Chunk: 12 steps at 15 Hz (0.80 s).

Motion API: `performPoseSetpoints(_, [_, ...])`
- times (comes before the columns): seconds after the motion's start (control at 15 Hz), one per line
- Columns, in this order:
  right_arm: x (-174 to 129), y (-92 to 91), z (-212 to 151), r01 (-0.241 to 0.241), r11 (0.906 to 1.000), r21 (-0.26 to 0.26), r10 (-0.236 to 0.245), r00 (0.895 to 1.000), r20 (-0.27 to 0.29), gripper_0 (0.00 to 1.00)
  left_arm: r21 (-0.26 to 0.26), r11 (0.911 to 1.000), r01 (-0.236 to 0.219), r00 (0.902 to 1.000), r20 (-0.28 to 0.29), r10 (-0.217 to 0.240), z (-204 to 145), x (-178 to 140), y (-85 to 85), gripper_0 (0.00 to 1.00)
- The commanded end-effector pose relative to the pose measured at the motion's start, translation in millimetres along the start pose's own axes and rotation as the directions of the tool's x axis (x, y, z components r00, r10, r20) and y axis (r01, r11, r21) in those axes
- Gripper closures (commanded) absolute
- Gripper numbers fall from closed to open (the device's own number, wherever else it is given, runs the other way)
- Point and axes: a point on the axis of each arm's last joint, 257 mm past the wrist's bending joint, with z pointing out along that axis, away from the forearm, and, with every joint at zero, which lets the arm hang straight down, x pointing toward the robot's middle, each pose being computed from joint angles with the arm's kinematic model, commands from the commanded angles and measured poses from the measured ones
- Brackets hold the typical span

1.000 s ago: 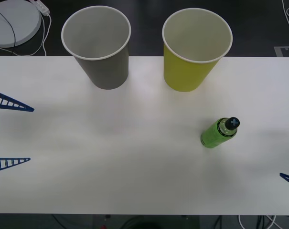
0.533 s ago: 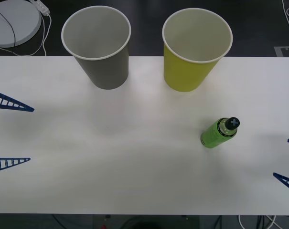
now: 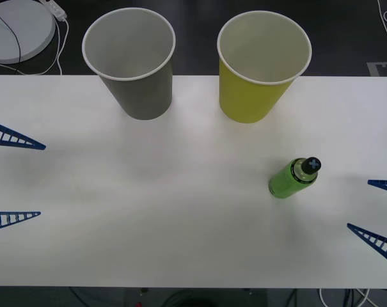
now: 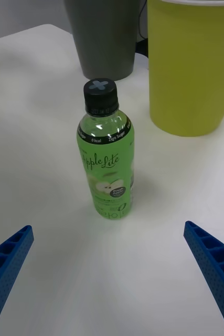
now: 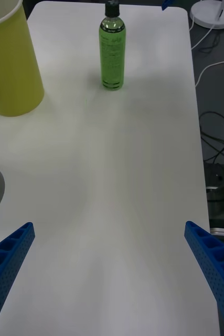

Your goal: Put the can into the green bin and the plastic bottle into the gray bin

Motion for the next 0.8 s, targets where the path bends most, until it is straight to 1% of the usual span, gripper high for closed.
performPoseSetpoints(0.07, [5.5, -2.3, 14.4, 0.0, 1.0, 0.004, 0.0, 1.0, 0.009, 0.0, 0.0, 1.0, 0.0, 1.0, 0.0, 0.0, 0.0, 0.0, 0.0, 0.0])
performPoseSetpoints(0.33, [6.3, 0.7, 35.6, -0.004, 1.0, -0.004, 0.004, 1.0, 0.027, 0.0, 0.0, 1.0, 0.0, 1.0, 0.0, 0.0, 0.0, 0.0, 0.0, 0.0])
performPoseSetpoints(0.4, [4.8, 4.4, 42.1, -0.007, 0.9999, -0.013, 0.007, 0.999, 0.034, 0.0, 0.0, 1.0, 0.0, 1.0, 0.0, 0.0, 0.0, 0.0, 0.0, 0.0])
performPoseSetpoints(0.6, [0.7, 7.8, 56.2, -0.005, 0.9996, -0.028, 0.006, 0.999, 0.047, 0.0, 0.0, 1.0, 0.0, 1.0, 0.0, 0.0, 0.0, 0.0, 0.0, 0.0])
performPoseSetpoints(0.8, [-5.8, 5.0, 68.7, 0.007, 0.9995, -0.032, -0.005, 0.998, 0.059, 0.0, 0.0, 1.0, 0.0, 1.0, 0.0, 0.0, 0.0, 0.0, 0.0, 0.0])
